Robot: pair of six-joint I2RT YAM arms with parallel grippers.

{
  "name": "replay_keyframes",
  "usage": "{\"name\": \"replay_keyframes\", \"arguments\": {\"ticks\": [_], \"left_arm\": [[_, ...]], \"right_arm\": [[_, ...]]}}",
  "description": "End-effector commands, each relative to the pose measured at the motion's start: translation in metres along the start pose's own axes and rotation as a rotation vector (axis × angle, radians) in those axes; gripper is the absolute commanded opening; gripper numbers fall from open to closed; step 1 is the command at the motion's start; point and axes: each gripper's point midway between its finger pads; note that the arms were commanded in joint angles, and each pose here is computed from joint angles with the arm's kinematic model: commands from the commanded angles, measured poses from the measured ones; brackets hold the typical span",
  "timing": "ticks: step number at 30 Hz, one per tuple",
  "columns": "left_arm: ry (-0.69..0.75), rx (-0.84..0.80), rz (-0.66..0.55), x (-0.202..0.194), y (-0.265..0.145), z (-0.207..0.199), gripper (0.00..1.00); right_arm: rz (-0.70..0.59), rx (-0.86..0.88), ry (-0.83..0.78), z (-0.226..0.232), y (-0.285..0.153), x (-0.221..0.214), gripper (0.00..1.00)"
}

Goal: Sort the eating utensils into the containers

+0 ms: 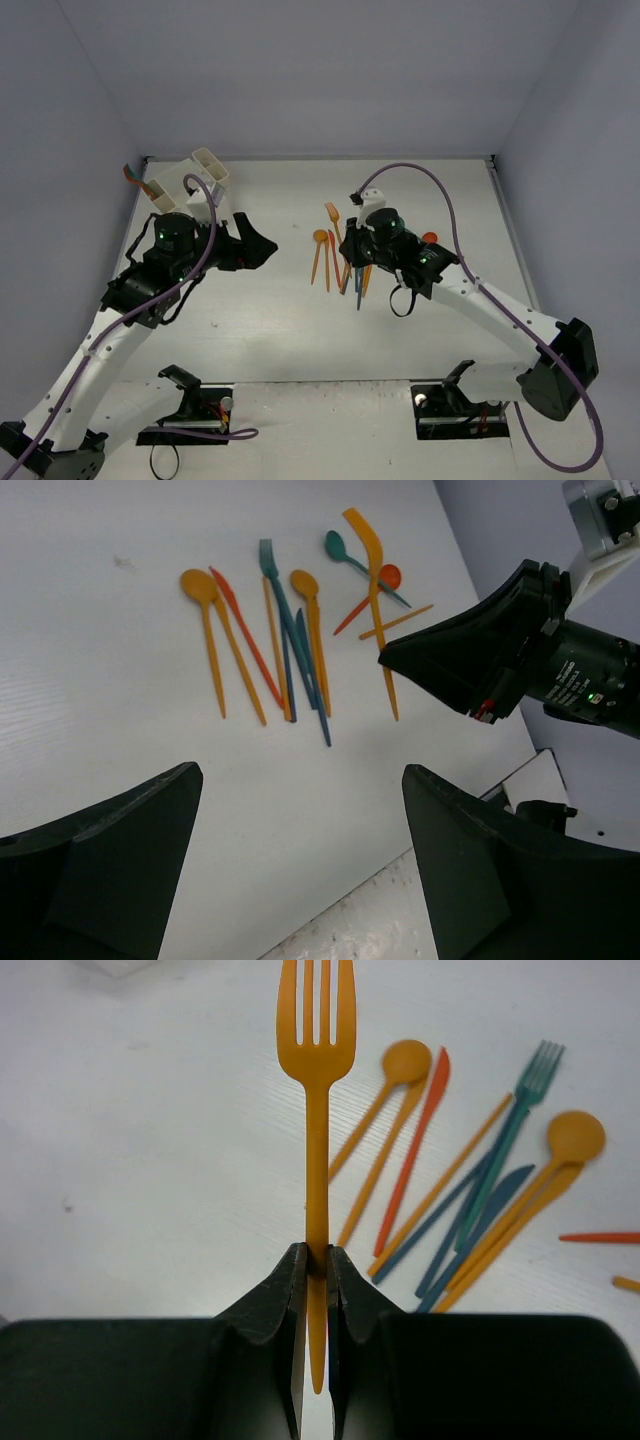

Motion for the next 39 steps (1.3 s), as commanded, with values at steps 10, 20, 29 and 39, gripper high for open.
{"name": "replay_keyframes", "arguments": {"ticks": [10,20,29,39], "left_arm": [[0.002,-0.231,-0.14,0.054,0.029,-0.092,0.77],[-0.066,-0.216,-0.16,0.059,0.046,-0.095,0.61],[-0.114,-0.249,-0.199,0.067,0.051,-0.105,0.42],[-0.144,-0.257,-0.202,0.068,0.057,-0.106,0.18]], "right_arm": [[-0.249,0.378,-0.139,0.103,-0.065,0.073,0.0],[-0.266,0.414,-0.145,0.114,-0.078,0.073,0.0],[-0.262,0.427,-0.149,0.117,-0.081,0.068,0.0],[-0.256,0.424,-0.156,0.116,-0.078,0.065,0.0]]}}
Point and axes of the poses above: each gripper's point midway between its finger pads, its own y axis out along the fingers, its own z axis along the line the jaws close on, x = y × z, and after that the axes turned 4 degrees about -y, right-handed
